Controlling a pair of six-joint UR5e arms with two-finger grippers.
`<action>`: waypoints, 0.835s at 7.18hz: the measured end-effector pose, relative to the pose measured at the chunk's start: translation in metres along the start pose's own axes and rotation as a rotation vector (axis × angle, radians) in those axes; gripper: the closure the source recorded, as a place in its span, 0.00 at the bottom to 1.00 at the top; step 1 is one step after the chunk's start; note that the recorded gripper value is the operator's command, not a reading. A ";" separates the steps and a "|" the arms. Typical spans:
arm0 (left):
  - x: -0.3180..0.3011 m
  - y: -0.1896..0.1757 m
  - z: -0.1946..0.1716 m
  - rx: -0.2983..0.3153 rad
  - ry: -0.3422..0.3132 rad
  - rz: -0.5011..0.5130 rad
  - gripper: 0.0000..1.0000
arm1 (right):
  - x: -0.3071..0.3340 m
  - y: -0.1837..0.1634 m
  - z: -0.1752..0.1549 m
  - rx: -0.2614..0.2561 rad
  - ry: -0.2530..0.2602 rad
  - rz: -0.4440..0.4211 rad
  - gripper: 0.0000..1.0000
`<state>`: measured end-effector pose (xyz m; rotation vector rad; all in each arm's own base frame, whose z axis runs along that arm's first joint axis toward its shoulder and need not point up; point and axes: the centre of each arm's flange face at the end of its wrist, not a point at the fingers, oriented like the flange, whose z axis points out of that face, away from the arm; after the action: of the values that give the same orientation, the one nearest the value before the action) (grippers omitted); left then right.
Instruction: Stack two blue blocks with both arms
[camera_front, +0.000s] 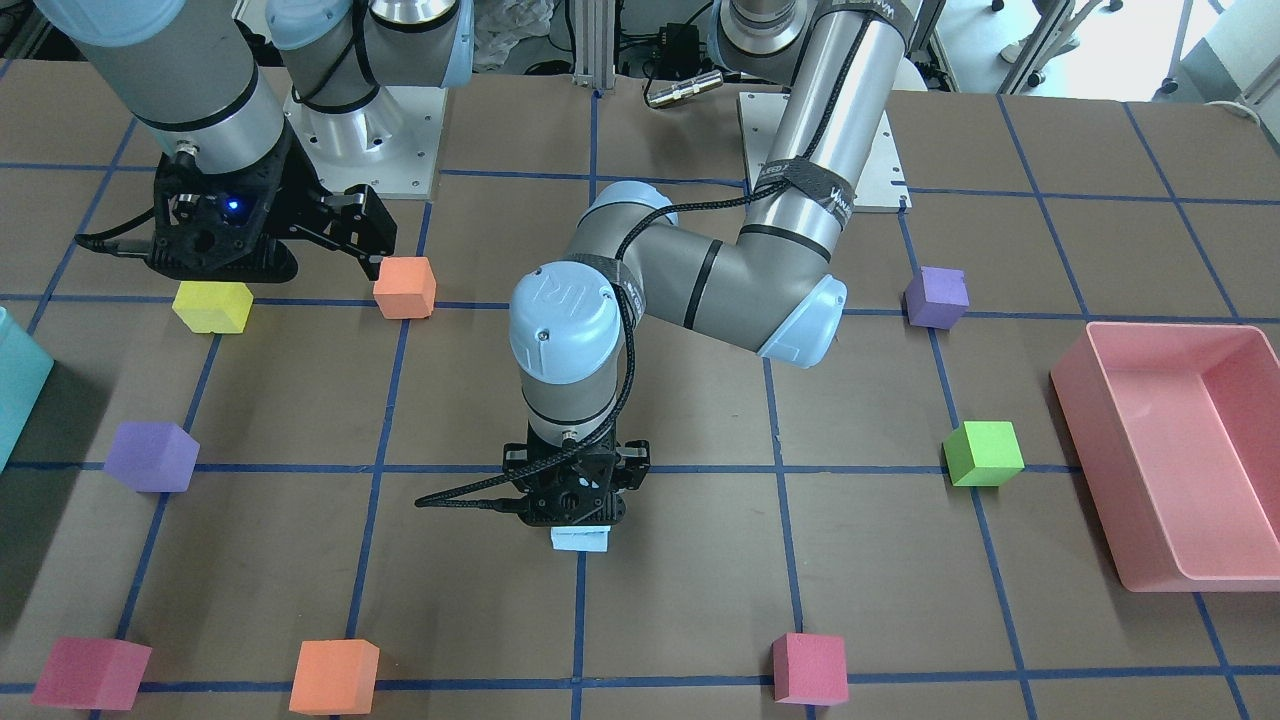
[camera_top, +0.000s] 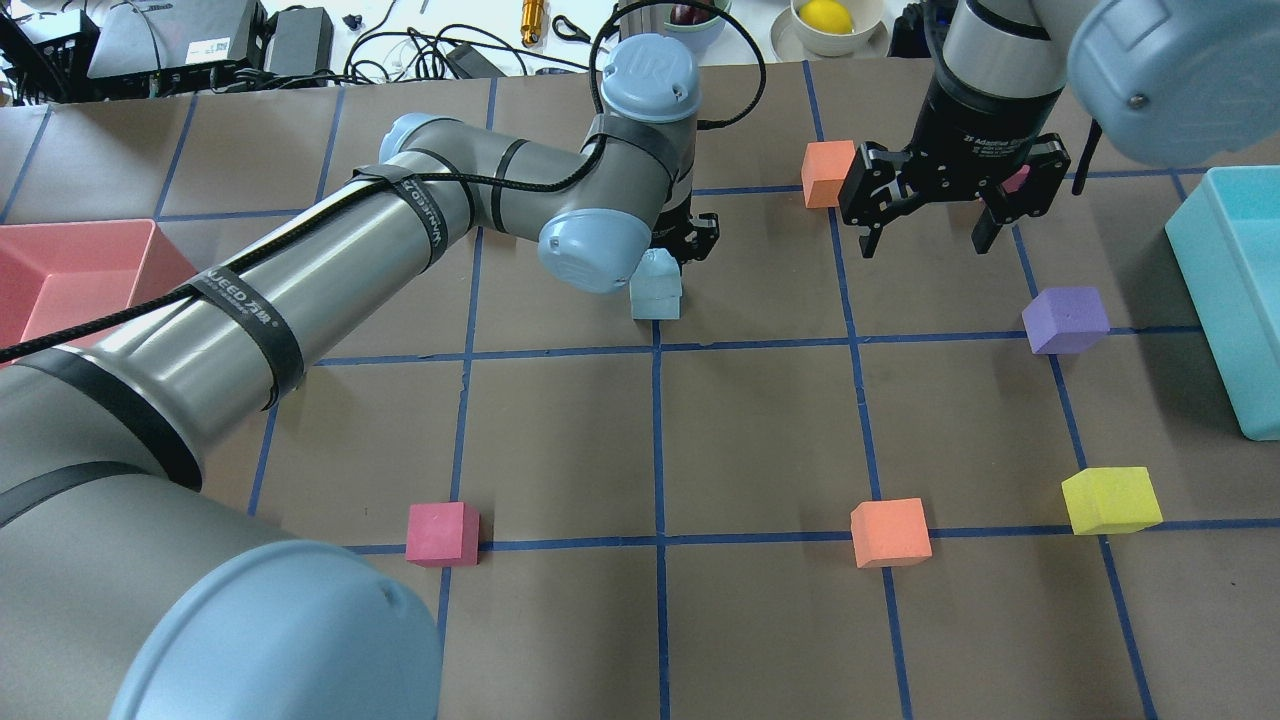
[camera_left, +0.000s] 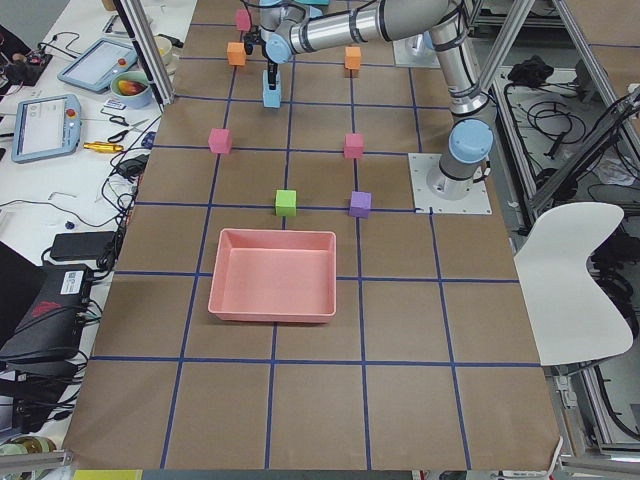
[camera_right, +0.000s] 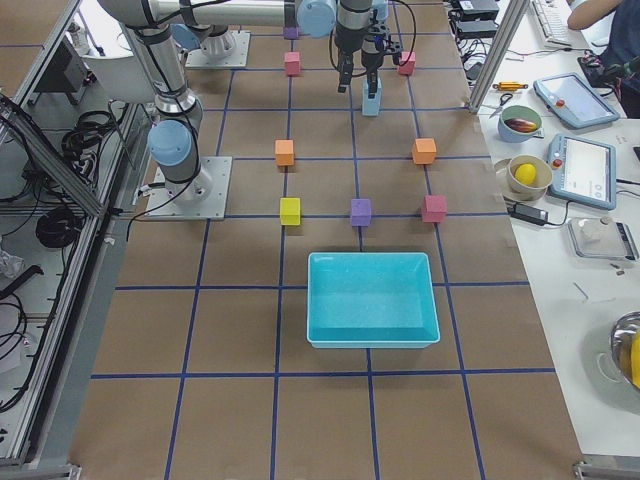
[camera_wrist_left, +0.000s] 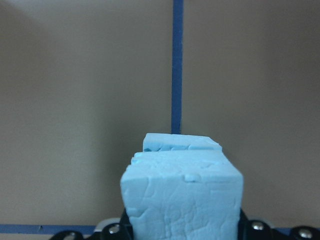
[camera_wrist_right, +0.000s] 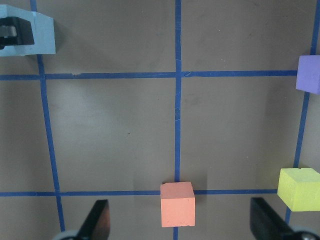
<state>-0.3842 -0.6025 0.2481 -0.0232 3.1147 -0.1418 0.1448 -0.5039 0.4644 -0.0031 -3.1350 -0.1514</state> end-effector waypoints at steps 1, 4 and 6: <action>0.000 0.000 0.001 0.001 0.000 0.000 0.00 | 0.001 0.001 -0.001 0.003 0.001 0.001 0.00; -0.013 -0.005 -0.033 0.037 0.014 0.009 0.00 | 0.003 0.001 -0.003 0.010 0.003 0.013 0.00; -0.064 -0.018 -0.090 0.045 0.065 -0.025 0.00 | 0.003 0.000 -0.003 0.017 0.003 0.015 0.00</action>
<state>-0.3224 -0.6111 0.3408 -0.0576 3.1762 -0.2175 0.1418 -0.5046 0.4676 -0.0263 -3.1325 -0.1243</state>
